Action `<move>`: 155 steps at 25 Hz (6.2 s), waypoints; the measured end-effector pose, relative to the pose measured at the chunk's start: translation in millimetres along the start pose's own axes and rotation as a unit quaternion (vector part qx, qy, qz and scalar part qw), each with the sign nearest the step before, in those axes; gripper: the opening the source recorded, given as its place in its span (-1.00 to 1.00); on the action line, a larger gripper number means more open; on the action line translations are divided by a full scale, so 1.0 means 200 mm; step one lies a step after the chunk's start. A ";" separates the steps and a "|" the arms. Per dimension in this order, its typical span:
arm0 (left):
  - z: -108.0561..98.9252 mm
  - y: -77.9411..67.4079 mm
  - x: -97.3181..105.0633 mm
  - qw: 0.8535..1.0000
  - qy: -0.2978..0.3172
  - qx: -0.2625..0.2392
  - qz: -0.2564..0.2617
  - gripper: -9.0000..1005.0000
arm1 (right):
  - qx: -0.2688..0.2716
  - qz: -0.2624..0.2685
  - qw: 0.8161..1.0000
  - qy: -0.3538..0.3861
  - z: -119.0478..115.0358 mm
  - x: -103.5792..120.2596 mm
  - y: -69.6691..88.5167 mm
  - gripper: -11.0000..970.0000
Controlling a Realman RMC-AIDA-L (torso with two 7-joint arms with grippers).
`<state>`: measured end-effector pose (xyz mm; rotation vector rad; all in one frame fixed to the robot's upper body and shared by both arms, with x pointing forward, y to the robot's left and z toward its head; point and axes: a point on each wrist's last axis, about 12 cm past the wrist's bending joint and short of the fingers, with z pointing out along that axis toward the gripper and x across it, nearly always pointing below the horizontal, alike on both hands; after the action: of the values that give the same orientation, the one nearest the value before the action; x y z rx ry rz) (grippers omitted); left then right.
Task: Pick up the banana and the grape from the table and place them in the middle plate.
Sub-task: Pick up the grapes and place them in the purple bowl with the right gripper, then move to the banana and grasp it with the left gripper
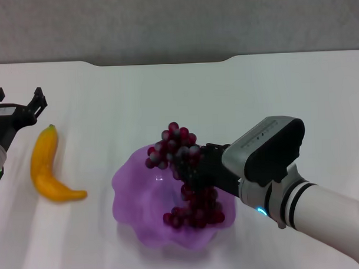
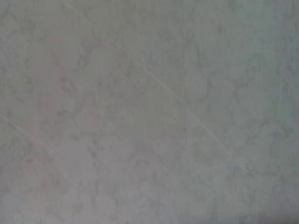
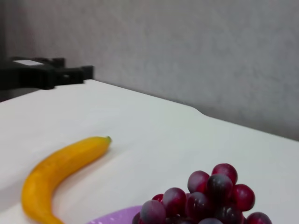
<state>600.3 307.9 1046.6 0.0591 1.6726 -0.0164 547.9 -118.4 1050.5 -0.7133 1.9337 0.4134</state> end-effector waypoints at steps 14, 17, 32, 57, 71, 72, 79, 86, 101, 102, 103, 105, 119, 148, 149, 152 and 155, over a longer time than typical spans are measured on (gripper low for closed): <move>0.00 0.00 0.00 1.000 -0.001 0.000 -0.002 0.75 | 0.020 0.021 0.999 0.043 0.06 0.05 -0.10 -0.14; 0.00 0.00 0.00 1.000 -0.001 0.000 -0.002 0.75 | 0.010 0.009 0.999 0.045 0.07 0.04 -0.08 -0.14; 0.00 0.00 0.00 1.000 0.001 -0.001 -0.002 0.75 | 0.013 0.009 1.000 0.021 0.08 -0.01 -0.08 0.33; -0.01 0.01 0.01 1.000 0.001 -0.002 0.000 0.75 | 0.159 0.038 0.984 -0.070 -0.02 -0.03 -0.46 0.81; 0.00 0.00 0.00 1.000 -0.002 0.000 -0.005 0.75 | 0.273 0.073 0.939 -0.196 -0.21 0.04 -0.67 0.80; 0.00 -0.01 0.00 1.000 -0.002 0.000 -0.004 0.75 | 0.279 0.086 0.934 -0.205 -0.23 0.06 -0.69 0.80; 0.01 -0.02 -0.01 1.000 -0.004 0.003 -0.005 0.75 | 0.306 0.099 0.924 -0.208 -0.30 0.15 -0.75 0.79; 0.04 -0.02 -0.01 1.000 0.015 0.003 0.001 0.75 | 0.310 0.108 0.922 -0.206 -0.32 0.17 -0.76 0.79; 0.20 -0.13 -0.14 0.993 0.116 0.008 0.032 0.75 | 0.329 0.106 0.921 -0.180 -0.36 0.26 -0.79 0.78; 0.21 -0.12 -0.16 0.992 0.122 0.005 0.034 0.75 | 0.328 0.105 0.921 -0.180 -0.36 0.27 -0.79 0.78; 0.21 -0.12 -0.17 0.991 0.128 0.002 0.036 0.75 | 0.328 0.105 0.922 -0.180 -0.36 0.27 -0.79 0.78; 0.21 -0.10 -0.18 0.990 0.137 -0.004 0.036 0.75 | 0.328 0.105 0.922 -0.178 -0.36 0.27 -0.79 0.77; 0.15 -0.04 -0.10 0.977 0.211 -0.018 0.037 0.75 | 0.326 0.103 0.924 -0.172 -0.36 0.28 -0.79 0.76; 0.11 -0.05 0.00 0.961 0.276 -0.014 0.030 0.75 | 0.324 0.104 0.924 -0.173 -0.36 0.27 -0.78 0.74; 0.10 -0.05 0.00 0.960 0.278 -0.013 0.030 0.75 | 0.324 0.104 0.924 -0.173 -0.36 0.27 -0.78 0.74; 0.10 -0.06 0.02 0.958 0.286 -0.010 0.033 0.75 | 0.324 0.104 0.924 -0.174 -0.36 0.27 -0.78 0.74; 0.10 -0.07 0.03 0.956 0.292 -0.010 0.035 0.75 | 0.323 0.105 0.924 -0.175 -0.36 0.27 -0.78 0.74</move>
<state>618.4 293.9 1038.2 0.1161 2.2616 0.0775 580.5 -294.8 1037.3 0.0041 1.6577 0.0072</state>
